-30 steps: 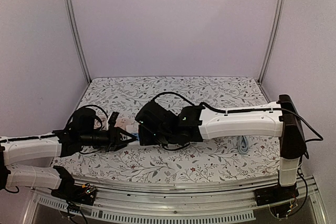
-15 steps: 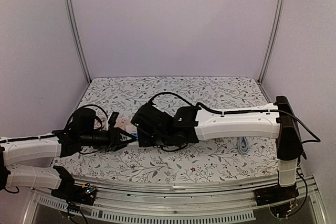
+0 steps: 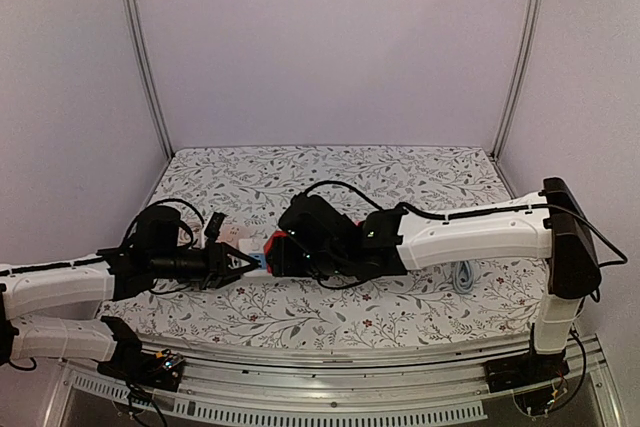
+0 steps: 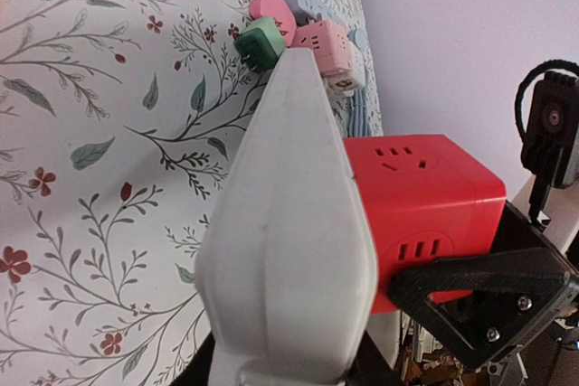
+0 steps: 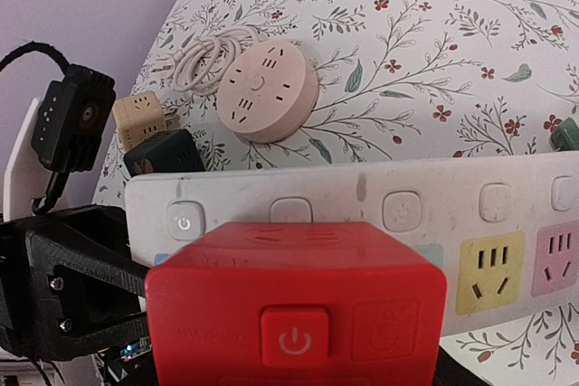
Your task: Pull the plug off the socket
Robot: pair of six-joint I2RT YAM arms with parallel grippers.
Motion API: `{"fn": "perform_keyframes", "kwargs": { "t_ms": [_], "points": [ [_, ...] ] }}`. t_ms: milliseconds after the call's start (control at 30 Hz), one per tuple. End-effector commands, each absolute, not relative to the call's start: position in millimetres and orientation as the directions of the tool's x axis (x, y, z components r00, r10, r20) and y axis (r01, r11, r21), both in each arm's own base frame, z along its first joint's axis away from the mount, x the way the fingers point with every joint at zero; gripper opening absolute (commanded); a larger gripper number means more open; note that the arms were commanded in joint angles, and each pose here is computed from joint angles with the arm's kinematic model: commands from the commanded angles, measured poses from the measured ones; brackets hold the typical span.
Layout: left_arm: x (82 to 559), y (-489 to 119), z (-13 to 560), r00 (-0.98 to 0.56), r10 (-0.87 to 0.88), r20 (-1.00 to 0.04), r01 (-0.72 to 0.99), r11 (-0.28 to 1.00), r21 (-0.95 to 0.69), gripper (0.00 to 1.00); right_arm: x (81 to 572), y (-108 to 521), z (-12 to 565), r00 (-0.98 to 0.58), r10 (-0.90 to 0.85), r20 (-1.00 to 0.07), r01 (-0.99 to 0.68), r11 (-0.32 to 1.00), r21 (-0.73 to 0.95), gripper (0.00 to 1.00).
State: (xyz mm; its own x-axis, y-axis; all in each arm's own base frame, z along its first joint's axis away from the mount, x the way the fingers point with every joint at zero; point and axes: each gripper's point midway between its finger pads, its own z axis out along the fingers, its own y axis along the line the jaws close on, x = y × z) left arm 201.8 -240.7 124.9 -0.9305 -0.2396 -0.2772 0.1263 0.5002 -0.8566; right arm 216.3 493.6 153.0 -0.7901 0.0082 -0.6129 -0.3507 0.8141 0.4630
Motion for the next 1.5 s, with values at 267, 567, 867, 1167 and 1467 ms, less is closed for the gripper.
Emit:
{"fn": "perform_keyframes", "kwargs": {
  "t_ms": [267,567,867,1167,1467],
  "points": [
    [197.8,-226.1,95.7,-0.935,-0.263,-0.237,0.04,0.587,-0.808,0.0,220.0,497.4,185.4,-0.783,0.097,-0.614,-0.335,0.767,0.547,0.4],
    [196.8,-220.0,81.4,-0.942,-0.248,-0.227,0.013,0.648,-0.761,0.0,207.6,512.0,195.6,-0.728,-0.013,-0.685,-0.411,0.808,0.422,0.4],
    [196.3,-220.6,79.9,-0.944,-0.239,-0.228,0.016,0.657,-0.754,0.0,204.8,519.3,188.1,-0.727,-0.052,-0.684,-0.425,0.816,0.39,0.4],
    [195.6,-221.6,79.4,-0.945,-0.239,-0.224,0.016,0.649,-0.76,0.0,218.0,503.9,194.9,-0.747,0.029,-0.664,-0.375,0.806,0.458,0.4],
    [196.7,-223.1,81.0,-0.944,-0.24,-0.226,0.02,0.641,-0.767,0.0,226.7,493.3,196.3,-0.774,0.1,-0.625,-0.322,0.788,0.524,0.4]
  ]
}}
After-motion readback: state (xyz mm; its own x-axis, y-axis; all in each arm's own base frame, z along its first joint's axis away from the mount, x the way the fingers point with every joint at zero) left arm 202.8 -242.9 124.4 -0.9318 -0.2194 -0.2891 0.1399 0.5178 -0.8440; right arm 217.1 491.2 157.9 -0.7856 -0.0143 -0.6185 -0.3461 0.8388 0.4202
